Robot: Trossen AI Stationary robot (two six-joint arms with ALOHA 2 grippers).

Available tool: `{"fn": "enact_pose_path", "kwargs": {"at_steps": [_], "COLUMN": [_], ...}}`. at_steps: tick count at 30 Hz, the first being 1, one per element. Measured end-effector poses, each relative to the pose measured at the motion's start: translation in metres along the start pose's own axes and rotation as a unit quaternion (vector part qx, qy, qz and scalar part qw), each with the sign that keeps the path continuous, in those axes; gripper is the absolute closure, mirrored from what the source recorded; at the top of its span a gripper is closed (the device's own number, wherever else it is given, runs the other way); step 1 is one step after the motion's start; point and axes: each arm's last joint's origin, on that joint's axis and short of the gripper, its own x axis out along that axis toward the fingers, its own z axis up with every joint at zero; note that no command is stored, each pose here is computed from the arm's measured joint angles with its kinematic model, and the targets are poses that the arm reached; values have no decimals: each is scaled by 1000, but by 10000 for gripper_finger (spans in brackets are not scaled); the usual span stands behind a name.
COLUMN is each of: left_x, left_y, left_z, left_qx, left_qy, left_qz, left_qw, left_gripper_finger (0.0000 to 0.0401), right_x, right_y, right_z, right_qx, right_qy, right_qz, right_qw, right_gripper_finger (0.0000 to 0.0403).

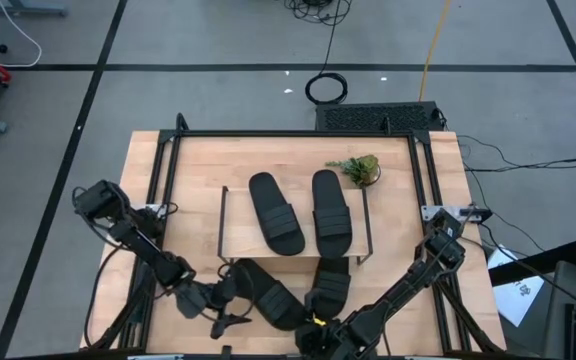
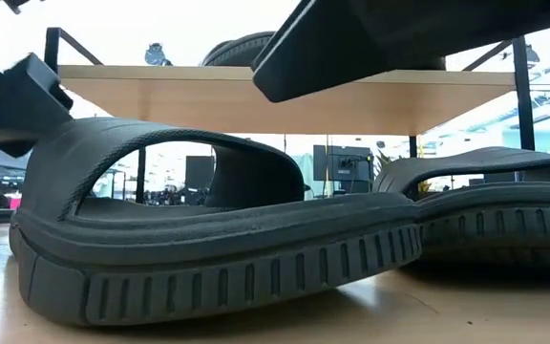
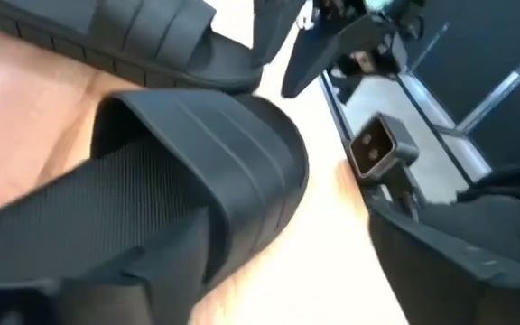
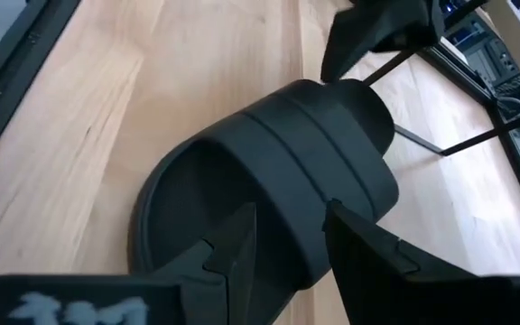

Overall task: Pick and place slides into the shelf
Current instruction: Adjust the black slide under the shelf

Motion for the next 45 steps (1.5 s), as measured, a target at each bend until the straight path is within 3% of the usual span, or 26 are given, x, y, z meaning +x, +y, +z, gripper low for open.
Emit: {"fn": "enact_pose_path", "kwargs": {"at_steps": [5, 9, 22, 27, 32, 38, 42, 45], "left_x": [3, 6, 29, 40, 45, 43, 43, 41], "left_y": [7, 14, 37, 36, 32, 30, 32, 32], "left_z": [2, 6, 5, 7, 10, 11, 16, 22], "left_qx": [-5, -14, -61, -43, 24, 88, 112, 135], "left_qy": [13, 8, 21, 11, 33, 55, 58, 63], "left_qz": [4, 16, 14, 8, -35, -93, -111, -157], "left_qw": [1000, 1000, 998, 999, 999, 990, 986, 976], "left_gripper_finger": [35, 21, 105, 129, 201, 377, 391, 396], "right_x": [-1, -1, 7, 7, 6, 3, 3, -2], "right_y": [1, 1, -6, -6, -5, -3, -3, -5], "right_z": [0, -1, 1, 1, 1, 1, 1, 4], "right_qx": [-3, -6, 9, 18, 17, 8, 1, -3], "right_qy": [-1, 2, 5, 5, 3, 1, 0, -3], "right_qz": [2, 1, -5, -6, -4, -2, -2, 0], "right_qw": [1000, 1000, 1000, 1000, 1000, 1000, 1000, 1000], "right_gripper_finger": [277, 277, 277, 277, 277, 277, 277, 277]}}
